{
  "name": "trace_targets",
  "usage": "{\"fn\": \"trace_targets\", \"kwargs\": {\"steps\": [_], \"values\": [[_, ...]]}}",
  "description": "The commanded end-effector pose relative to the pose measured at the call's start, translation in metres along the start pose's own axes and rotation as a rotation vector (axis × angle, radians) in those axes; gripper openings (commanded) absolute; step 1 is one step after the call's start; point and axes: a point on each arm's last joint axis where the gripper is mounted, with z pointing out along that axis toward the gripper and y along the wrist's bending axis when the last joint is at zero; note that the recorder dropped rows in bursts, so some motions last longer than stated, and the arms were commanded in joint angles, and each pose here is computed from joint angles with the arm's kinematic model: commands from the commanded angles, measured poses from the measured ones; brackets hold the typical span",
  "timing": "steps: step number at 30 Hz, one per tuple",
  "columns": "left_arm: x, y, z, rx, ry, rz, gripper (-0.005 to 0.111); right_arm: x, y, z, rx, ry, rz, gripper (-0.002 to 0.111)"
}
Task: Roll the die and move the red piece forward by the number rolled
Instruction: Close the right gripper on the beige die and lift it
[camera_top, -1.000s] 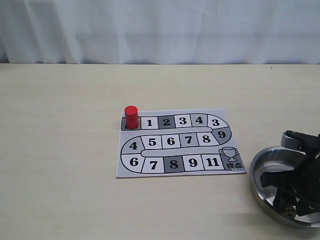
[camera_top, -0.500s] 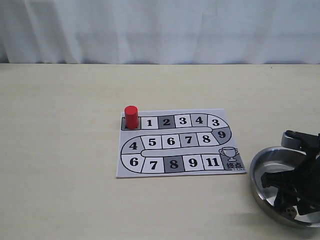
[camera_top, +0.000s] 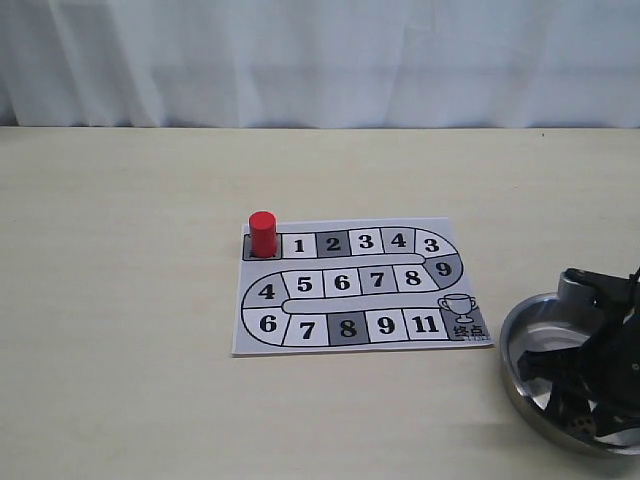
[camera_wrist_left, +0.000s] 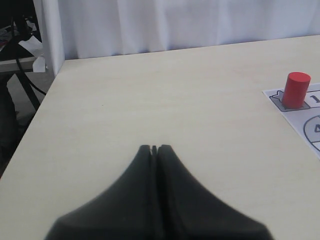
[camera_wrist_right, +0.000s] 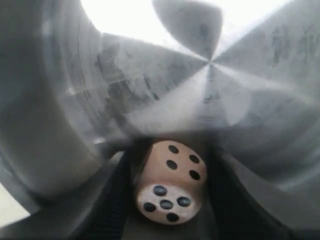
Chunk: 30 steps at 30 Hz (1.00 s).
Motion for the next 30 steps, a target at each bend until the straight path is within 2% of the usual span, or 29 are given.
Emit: {"fn": "trace_targets", "kwargs": {"steps": [1,10,11,15,18,30], "values": [[-0.001,0.000,0.000,0.001,-0.011,-0.010,0.000,0.000,0.000,0.001,-0.001,0.000,0.003,0.046],[-0.001,0.000,0.000,0.001,-0.011,-0.010,0.000,0.000,0.000,0.001,0.000,0.002,0.006,0.046],[-0.001,0.000,0.000,0.001,-0.011,-0.010,0.000,0.000,0.000,0.001,0.000,0.002,0.006,0.042],[-0.001,0.000,0.000,0.001,-0.011,-0.010,0.000,0.000,0.000,0.001,0.000,0.002,0.006,0.017],[-0.001,0.000,0.000,0.001,-0.011,-0.010,0.000,-0.001,-0.001,0.001,0.003,0.004,-0.002,0.005],[-0.001,0.000,0.000,0.001,-0.011,-0.010,0.000,-0.029,0.008,-0.029,0.000,-0.016,-0.044,0.004]]}}
